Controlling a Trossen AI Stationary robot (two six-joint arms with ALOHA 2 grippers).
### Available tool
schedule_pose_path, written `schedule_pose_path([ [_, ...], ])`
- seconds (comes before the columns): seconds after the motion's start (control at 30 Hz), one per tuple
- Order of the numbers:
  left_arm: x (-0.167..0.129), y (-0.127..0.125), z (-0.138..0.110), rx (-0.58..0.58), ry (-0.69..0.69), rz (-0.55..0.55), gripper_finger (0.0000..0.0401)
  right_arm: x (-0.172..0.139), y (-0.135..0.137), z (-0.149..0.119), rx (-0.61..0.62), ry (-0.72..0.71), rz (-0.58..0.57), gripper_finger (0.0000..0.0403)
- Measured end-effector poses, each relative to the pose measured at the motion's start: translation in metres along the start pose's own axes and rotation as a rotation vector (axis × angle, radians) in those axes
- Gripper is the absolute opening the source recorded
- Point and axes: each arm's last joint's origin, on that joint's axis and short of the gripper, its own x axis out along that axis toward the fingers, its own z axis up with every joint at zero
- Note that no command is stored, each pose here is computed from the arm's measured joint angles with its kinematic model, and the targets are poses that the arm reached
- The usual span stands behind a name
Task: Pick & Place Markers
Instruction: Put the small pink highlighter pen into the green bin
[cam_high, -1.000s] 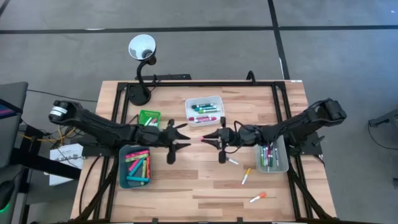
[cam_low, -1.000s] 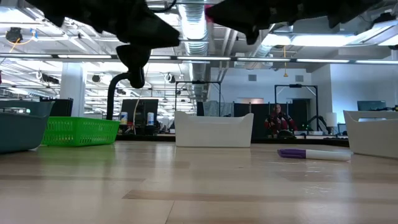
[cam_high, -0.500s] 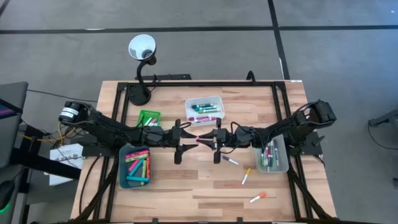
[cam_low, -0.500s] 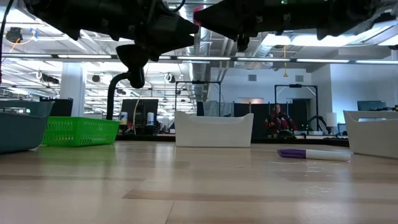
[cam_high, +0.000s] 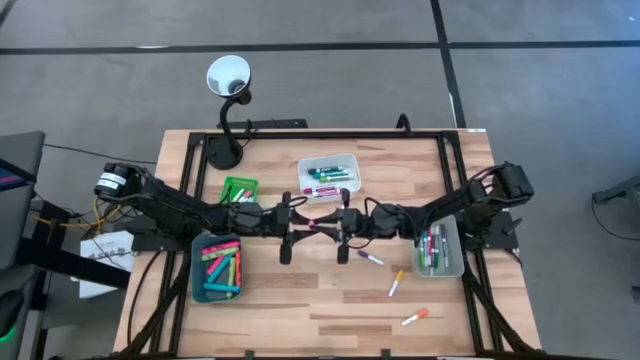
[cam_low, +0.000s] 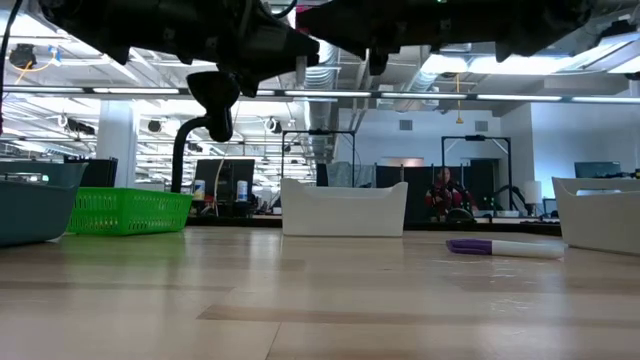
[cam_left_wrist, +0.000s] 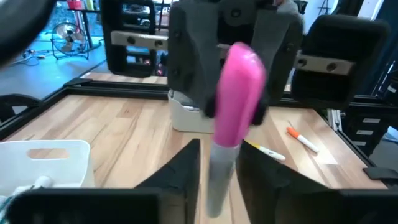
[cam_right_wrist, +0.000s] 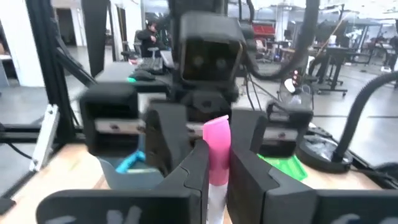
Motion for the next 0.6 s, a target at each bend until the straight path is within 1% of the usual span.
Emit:
schedule_pose_path([
  [0.2,0.0,0.0,0.0,0.004,0.002,0.003,0.0039,0.0,0.001,0.0,0.002,0.005,0.001,0.0049],
  [0.37,0.0,0.0,-0.001,0.0,0.005,0.004,0.0038,0.0,0.001,-0.003,-0.011,0.036,0.004,0.0073],
  [0.43,0.0,0.0,-0.001,0.001,0.009,0.013,0.0046,0.0,0.002,-0.007,-0.02,0.07,0.007,0.0088],
  [0.53,-0.001,0.002,-0.003,0.009,0.037,0.065,0.0061,-0.003,0.001,-0.009,-0.034,0.13,0.009,0.0116],
  [0.6,-0.004,0.004,-0.004,0.024,0.082,0.13,0.0059,-0.005,0.002,-0.015,-0.051,0.2,0.008,0.0136],
])
